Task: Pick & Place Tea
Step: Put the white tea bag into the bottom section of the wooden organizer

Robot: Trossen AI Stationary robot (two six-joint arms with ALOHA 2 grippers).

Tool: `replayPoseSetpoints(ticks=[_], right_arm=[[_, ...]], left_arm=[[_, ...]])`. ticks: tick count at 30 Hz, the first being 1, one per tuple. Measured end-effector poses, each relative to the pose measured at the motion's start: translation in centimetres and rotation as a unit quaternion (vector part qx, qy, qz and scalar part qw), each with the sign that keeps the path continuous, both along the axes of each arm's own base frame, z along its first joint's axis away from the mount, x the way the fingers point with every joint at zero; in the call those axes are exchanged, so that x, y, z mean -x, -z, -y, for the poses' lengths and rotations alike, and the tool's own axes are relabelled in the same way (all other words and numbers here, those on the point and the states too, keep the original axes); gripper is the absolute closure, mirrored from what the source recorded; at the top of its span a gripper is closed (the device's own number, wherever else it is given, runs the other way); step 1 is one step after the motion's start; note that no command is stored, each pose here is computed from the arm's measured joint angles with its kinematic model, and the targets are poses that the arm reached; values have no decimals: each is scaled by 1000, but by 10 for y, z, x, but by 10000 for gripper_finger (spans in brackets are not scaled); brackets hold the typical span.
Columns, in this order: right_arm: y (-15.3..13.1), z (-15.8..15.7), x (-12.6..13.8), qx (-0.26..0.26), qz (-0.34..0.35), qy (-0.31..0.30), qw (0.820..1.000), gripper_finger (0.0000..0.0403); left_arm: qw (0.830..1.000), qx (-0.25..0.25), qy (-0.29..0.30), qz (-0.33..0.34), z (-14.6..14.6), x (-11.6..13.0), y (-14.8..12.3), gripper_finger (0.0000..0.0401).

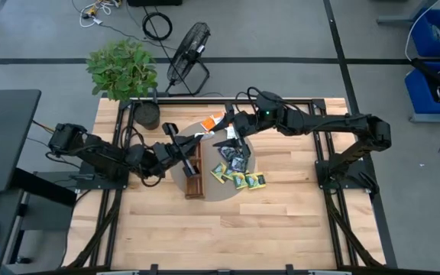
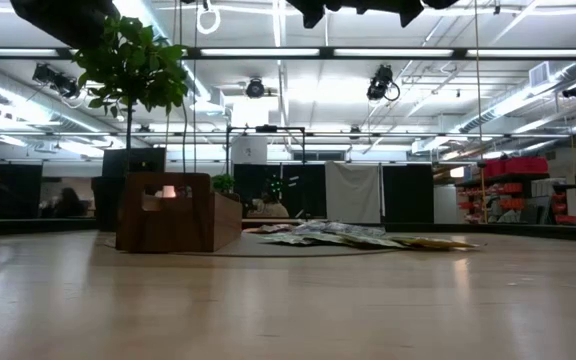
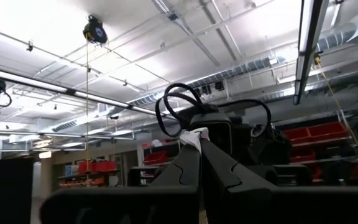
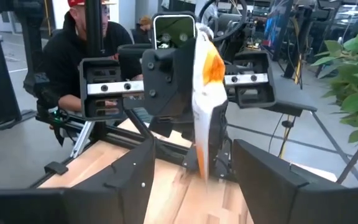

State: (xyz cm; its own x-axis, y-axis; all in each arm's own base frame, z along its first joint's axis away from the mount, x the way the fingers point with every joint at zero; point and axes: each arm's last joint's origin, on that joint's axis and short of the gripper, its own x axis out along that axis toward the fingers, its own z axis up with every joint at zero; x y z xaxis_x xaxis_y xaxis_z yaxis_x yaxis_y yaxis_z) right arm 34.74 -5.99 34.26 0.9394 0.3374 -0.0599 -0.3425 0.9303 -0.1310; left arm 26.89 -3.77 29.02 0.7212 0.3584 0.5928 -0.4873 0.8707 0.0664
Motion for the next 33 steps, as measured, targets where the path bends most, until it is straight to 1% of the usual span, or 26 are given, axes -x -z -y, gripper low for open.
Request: replayPoseSetpoints(ticks=[4, 8, 13, 19, 20, 26, 31, 33], right_arm=[[0, 0, 0, -1, -2, 1, 1000, 202], [0, 0, 0, 0, -1, 0, 1000, 238], [0, 0, 0, 2, 0, 0, 1000, 298], [1, 0, 0, 22, 2, -4, 1000, 387], [1, 0, 0, 26, 2, -4, 1000, 393], [3, 0, 1, 27, -6, -8, 1000, 398], [5, 3, 1, 29, -16, -1, 999, 400], [6, 5, 2, 29, -19, 2, 999, 401]], left_arm=[[1000, -8, -6, -4, 0, 0, 0, 399], [1000, -9, -8, -5, 0, 0, 0, 399], [1000, -12, -12, -5, -3, -1, 0, 399], [1000, -14, -16, -6, -6, -1, 0, 399], [1000, -16, -17, -7, -6, -1, 0, 399], [999, -13, -26, -22, -6, -2, 2, 385], [997, 28, -68, -33, -6, -1, 4, 368], [996, 39, -75, -35, -4, -1, 4, 358]])
